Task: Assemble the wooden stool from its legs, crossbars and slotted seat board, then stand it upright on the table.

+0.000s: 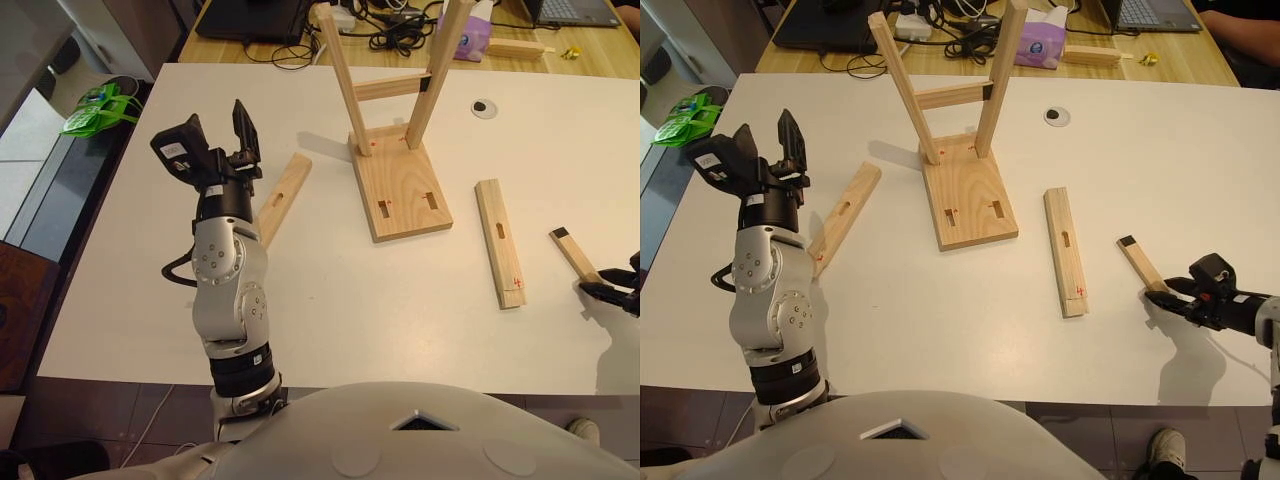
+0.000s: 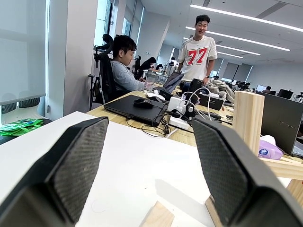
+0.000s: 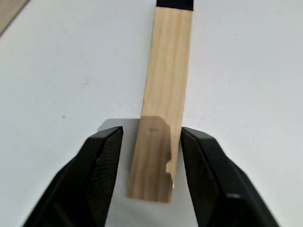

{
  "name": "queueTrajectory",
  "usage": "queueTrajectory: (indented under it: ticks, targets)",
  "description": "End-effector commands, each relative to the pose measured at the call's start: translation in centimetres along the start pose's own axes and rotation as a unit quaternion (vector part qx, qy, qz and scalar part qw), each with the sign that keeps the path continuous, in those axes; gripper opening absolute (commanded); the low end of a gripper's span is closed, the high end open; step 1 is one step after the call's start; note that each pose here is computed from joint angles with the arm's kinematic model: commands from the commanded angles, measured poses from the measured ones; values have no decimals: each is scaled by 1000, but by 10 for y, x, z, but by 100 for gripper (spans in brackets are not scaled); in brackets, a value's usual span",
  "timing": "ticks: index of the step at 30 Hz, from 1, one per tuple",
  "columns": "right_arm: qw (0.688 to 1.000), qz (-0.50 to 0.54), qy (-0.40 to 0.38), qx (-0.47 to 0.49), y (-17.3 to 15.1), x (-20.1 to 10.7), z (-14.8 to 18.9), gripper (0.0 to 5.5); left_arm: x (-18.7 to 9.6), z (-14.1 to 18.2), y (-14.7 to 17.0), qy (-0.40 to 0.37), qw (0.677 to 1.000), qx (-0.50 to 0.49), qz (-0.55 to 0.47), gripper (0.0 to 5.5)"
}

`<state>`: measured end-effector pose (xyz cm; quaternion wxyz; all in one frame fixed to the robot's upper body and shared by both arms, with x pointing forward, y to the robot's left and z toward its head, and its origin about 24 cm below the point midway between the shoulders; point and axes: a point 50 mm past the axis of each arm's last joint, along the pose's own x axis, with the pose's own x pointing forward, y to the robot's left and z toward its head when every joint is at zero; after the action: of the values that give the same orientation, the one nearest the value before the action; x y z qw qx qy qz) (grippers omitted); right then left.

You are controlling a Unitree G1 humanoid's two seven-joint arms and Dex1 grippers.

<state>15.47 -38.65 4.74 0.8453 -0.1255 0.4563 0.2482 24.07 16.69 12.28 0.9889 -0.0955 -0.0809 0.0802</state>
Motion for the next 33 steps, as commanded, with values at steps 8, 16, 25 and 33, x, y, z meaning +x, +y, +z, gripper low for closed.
queueTrajectory:
  ticks: [8,16,25,33]
  targets:
    - [998,-27,15,-60,12,22,2,132,5,5,3,-13,1000,2,5,330]
    - [858,-197,-179,-440,-21,-33,157,131,35,77,16,-135,987,72,-42,330]
    - [506,-250,-198,-801,44,-82,318,130,98,147,-75,-103,826,325,-449,330]
    - [313,-149,-198,-917,105,-45,367,130,104,125,-101,37,727,318,-608,330]
